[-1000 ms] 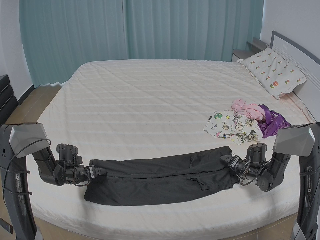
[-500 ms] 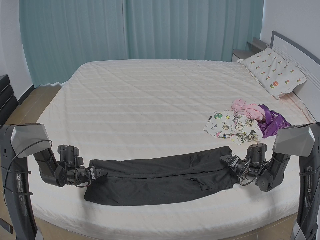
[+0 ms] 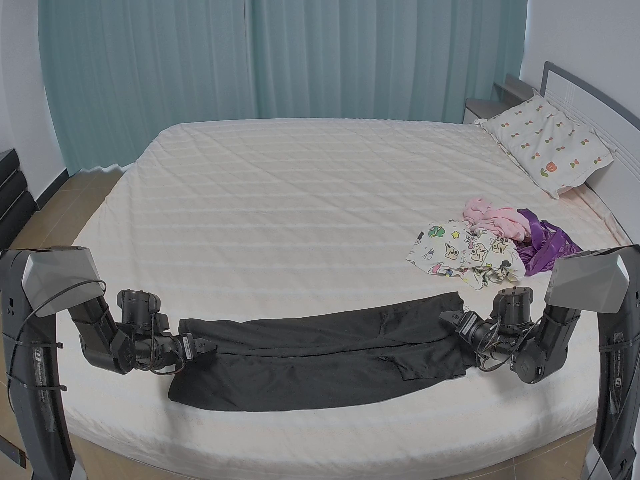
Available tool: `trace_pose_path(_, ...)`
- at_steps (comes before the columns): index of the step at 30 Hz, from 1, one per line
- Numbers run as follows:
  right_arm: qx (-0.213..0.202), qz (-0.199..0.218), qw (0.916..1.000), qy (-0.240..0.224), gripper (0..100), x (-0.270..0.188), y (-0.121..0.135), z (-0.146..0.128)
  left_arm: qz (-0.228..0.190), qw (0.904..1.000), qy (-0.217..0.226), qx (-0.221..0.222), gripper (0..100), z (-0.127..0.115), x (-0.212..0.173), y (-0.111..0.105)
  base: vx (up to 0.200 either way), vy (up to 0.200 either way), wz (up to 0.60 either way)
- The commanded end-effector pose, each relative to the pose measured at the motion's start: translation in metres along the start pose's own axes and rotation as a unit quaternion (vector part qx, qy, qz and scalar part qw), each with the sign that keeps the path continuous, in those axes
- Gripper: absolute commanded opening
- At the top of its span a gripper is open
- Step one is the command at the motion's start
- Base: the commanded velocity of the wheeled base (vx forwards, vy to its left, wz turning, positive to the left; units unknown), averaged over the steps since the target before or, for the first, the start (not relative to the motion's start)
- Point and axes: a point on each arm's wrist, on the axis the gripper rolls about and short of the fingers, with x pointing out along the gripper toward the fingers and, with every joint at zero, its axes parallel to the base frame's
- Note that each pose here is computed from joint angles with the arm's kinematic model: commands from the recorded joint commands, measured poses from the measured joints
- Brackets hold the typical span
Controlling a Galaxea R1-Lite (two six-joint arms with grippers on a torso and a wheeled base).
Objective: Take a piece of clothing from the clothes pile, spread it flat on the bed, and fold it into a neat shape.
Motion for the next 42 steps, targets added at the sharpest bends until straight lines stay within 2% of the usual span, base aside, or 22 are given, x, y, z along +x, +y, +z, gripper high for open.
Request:
trace_pose_path(1,0.000,0.000,1.0000,0.001,100,0.000,0.000,-0.001,-0.001,1.0000,0.001,0.000,100,0.000,0.001,0.000,0.000,0.000,0.00)
trace_pose_path(6,0.000,-0.001,1.0000,0.002,100,0.000,0.000,-0.001,-0.008,0.9999,0.002,0.008,100,-0.002,-0.001,-0.008,0.000,0.000,0.00)
trace_pose_path(12,0.000,-0.001,1.0000,0.002,100,0.000,0.000,-0.001,-0.023,0.9994,-0.006,0.025,100,0.001,-0.012,-0.027,0.000,0.000,0.00)
trace_pose_path(23,-0.001,0.000,1.0000,0.002,100,0.001,0.000,-0.001,-0.016,0.9993,0.009,0.034,100,0.002,-0.027,-0.042,0.000,0.000,0.00)
trace_pose_path(28,0.000,-0.001,1.0000,0.002,100,0.000,0.000,-0.001,-0.012,0.9994,0.011,0.030,100,0.005,-0.025,-0.040,0.000,0.000,0.00)
trace_pose_path(37,-0.001,0.000,1.0000,0.003,100,0.001,0.000,-0.001,0.007,0.9989,0.042,0.019,100,-0.010,-0.007,-0.024,0.000,0.000,0.00)
trace_pose_path(42,-0.001,0.000,1.0000,0.003,100,0.001,0.000,-0.001,0.007,0.9990,0.041,0.020,100,-0.010,-0.002,-0.022,0.000,0.000,0.00)
